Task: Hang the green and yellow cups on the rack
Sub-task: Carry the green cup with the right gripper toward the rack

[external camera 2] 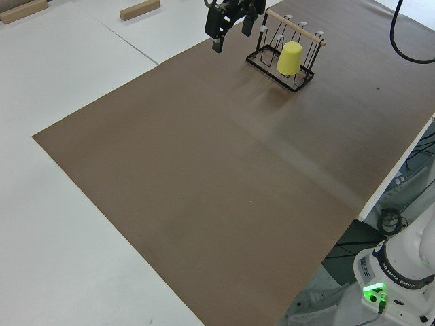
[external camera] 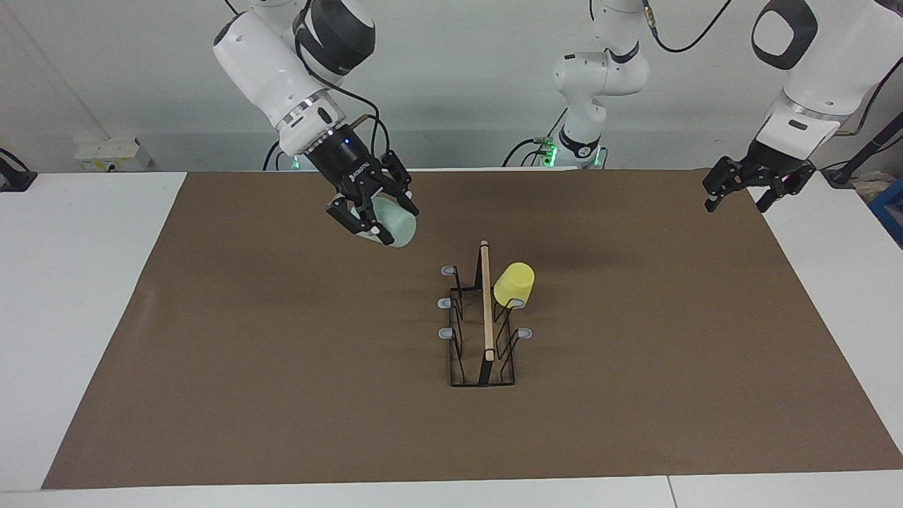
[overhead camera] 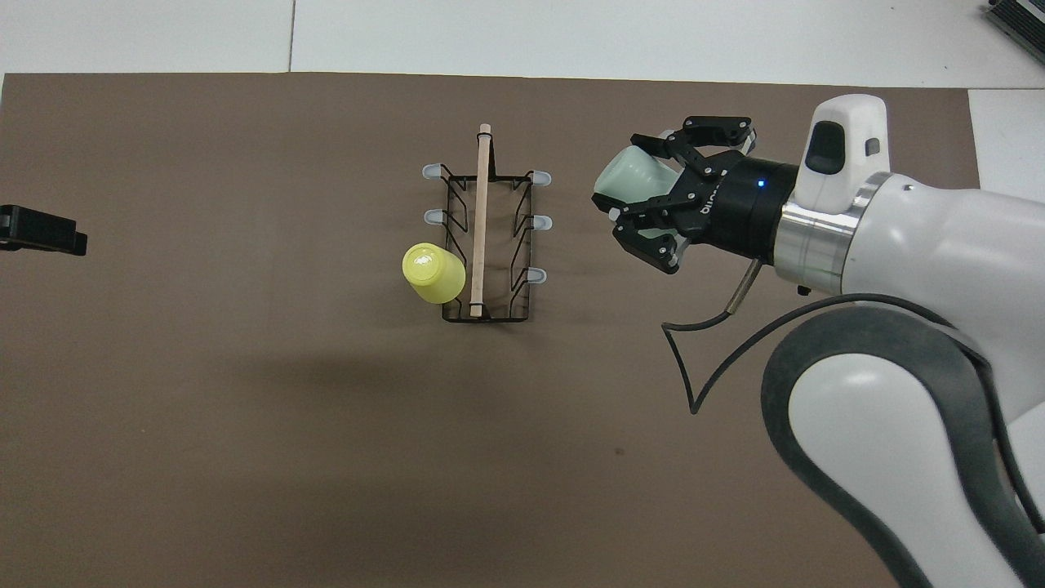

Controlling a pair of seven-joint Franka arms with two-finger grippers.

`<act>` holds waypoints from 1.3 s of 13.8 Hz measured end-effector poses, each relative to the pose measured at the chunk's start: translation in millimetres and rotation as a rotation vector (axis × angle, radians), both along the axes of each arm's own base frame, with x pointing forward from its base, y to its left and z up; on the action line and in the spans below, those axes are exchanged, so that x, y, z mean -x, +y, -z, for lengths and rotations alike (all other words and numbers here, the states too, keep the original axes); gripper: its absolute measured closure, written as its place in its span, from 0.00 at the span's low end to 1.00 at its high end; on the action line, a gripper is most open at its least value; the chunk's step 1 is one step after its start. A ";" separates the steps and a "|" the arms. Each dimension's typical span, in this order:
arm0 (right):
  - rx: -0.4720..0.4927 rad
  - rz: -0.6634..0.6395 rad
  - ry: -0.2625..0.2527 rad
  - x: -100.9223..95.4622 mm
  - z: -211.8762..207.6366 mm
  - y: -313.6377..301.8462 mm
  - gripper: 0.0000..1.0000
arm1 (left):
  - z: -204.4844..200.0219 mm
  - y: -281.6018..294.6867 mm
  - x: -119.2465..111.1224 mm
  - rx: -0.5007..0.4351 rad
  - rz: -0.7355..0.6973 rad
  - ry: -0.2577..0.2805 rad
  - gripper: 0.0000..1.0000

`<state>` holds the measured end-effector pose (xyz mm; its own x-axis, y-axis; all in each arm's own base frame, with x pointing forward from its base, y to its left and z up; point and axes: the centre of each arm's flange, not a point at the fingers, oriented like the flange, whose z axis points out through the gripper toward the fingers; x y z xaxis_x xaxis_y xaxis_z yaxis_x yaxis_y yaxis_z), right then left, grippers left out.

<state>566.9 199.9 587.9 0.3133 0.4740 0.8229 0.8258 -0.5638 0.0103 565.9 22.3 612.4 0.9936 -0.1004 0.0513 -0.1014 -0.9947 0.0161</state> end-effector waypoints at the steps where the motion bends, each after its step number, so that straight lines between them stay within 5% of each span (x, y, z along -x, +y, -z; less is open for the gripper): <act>1: -0.062 -0.002 -0.029 -0.7 -0.3 -2.2 0.32 | 1.2 -0.8 1.2 0.001 0.011 0.011 0.00; 6: -0.221 -0.004 -0.099 0.8 -3.2 -6.8 0.32 | 3.9 -5.0 2.6 0.003 0.024 0.028 0.00; 18: -0.496 0.054 -0.086 6.8 13.2 -13.0 0.32 | 3.9 -6.2 2.6 0.002 0.016 0.029 0.00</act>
